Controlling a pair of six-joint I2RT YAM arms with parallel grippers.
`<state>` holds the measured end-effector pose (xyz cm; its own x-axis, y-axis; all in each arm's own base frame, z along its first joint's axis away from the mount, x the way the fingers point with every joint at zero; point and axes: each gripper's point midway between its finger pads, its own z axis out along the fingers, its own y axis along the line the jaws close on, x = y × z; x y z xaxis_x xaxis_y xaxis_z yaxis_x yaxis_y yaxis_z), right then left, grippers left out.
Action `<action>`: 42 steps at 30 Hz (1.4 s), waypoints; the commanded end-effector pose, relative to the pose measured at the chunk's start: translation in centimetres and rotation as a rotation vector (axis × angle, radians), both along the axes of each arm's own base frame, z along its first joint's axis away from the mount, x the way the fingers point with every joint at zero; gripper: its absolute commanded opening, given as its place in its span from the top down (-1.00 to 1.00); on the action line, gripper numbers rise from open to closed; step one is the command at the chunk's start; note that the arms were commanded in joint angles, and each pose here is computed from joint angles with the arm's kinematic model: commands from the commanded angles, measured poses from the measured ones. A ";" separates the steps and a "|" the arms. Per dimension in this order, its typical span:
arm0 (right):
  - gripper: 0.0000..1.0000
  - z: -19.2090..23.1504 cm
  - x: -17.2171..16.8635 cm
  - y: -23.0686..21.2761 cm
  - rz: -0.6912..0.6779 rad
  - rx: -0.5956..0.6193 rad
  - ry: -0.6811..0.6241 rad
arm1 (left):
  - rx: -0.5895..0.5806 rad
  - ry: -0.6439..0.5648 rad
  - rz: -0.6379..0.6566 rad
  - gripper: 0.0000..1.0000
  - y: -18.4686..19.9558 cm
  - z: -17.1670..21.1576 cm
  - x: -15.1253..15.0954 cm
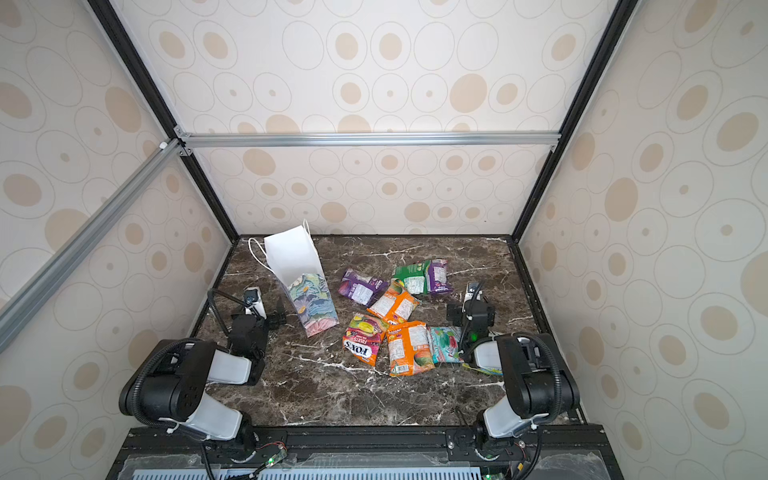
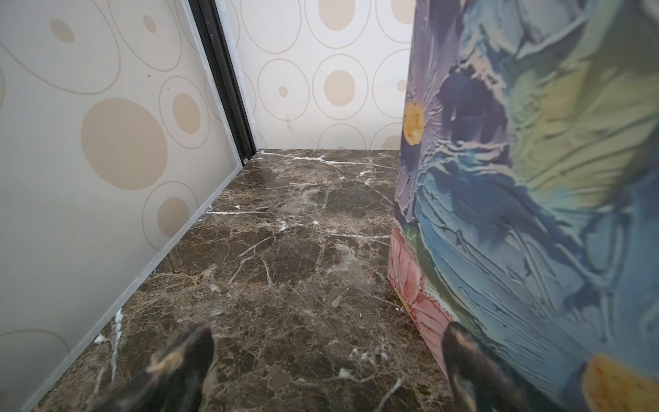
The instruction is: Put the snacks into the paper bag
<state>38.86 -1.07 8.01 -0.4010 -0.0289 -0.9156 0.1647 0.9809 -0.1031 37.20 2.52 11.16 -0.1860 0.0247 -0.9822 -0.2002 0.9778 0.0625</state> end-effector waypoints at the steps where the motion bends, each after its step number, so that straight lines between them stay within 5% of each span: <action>1: -1.00 0.9 0.6 0.1 0.007 -0.001 -0.024 | 0.015 -0.044 -0.001 -0.99 0.1 1.4 0.6; 42: -1.00 2.1 0.6 0.4 0.040 0.002 -0.022 | 0.017 -0.053 0.007 -1.00 0.2 1.6 0.4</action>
